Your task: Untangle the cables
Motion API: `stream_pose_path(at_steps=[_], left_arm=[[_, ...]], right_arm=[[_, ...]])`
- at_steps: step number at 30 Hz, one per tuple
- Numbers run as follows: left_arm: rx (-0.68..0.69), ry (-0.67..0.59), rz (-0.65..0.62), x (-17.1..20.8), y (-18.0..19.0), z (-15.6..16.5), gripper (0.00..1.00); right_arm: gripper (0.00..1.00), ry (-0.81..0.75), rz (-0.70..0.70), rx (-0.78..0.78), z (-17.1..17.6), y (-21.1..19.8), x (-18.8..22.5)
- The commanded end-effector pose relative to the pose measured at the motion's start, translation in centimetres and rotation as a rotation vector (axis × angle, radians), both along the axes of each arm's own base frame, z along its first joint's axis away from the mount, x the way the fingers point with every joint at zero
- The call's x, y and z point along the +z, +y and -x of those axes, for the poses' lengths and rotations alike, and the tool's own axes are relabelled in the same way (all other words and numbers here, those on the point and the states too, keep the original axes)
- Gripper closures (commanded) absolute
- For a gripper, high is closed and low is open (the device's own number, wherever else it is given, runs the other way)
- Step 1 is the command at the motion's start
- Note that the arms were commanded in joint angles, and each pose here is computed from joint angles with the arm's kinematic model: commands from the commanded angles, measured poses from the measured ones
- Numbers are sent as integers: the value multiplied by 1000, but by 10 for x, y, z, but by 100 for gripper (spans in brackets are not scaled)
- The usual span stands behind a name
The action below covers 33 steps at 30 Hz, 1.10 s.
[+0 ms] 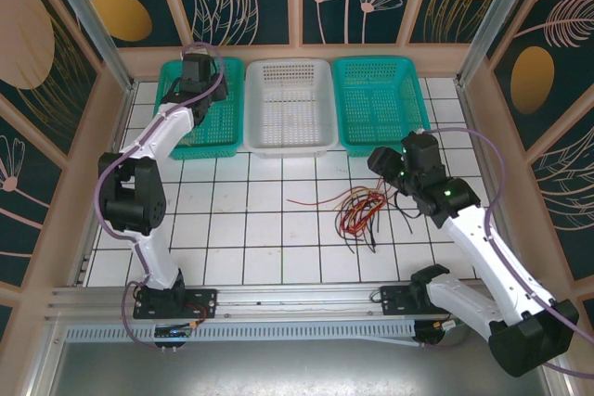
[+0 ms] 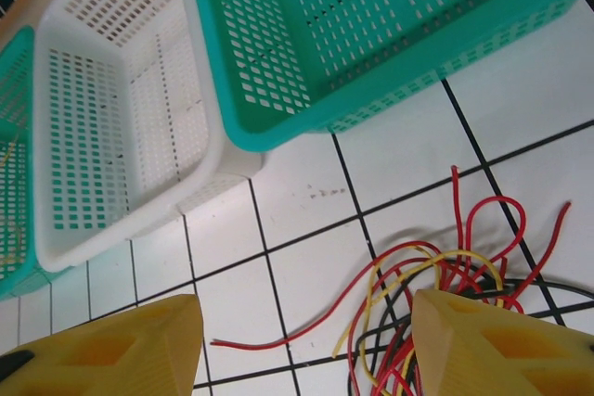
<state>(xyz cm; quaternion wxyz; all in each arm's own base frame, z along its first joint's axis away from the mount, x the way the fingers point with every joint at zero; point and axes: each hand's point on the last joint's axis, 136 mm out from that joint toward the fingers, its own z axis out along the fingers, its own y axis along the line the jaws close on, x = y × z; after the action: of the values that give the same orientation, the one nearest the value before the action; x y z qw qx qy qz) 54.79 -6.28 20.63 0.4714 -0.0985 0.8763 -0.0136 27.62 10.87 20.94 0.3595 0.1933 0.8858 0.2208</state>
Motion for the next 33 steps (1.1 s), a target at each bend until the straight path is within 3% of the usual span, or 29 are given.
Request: stream_pose_path(at_steps=[1, 7, 11, 14, 17, 21, 26, 33], left_arm=[[88, -26, -27, 25, 19, 3, 44], [99, -131, 36, 87, 22, 37, 48], [-2, -161, 180, 107, -2, 73, 55], [-176, -148, 287, 107, -42, 107, 63], [-396, -168, 376, 107, -93, 153, 63], [-549, -101, 423, 86, -132, 202, 65], [-556, -44, 502, 56, -133, 227, 69], [-542, -26, 547, 44, -136, 227, 74]], right_arm=[[39, 23, 32, -36, 1, -12, -12], [36, 121, 67, -53, -4, -21, -50], [34, 206, 90, -50, -11, -26, -83], [34, 255, 111, -50, -15, -27, -106], [34, 296, 120, -50, -18, -25, -124], [40, 362, 122, -28, -12, -19, -147], [44, 398, 95, 56, -3, 3, -166], [57, 381, 103, 230, 5, 78, -164]])
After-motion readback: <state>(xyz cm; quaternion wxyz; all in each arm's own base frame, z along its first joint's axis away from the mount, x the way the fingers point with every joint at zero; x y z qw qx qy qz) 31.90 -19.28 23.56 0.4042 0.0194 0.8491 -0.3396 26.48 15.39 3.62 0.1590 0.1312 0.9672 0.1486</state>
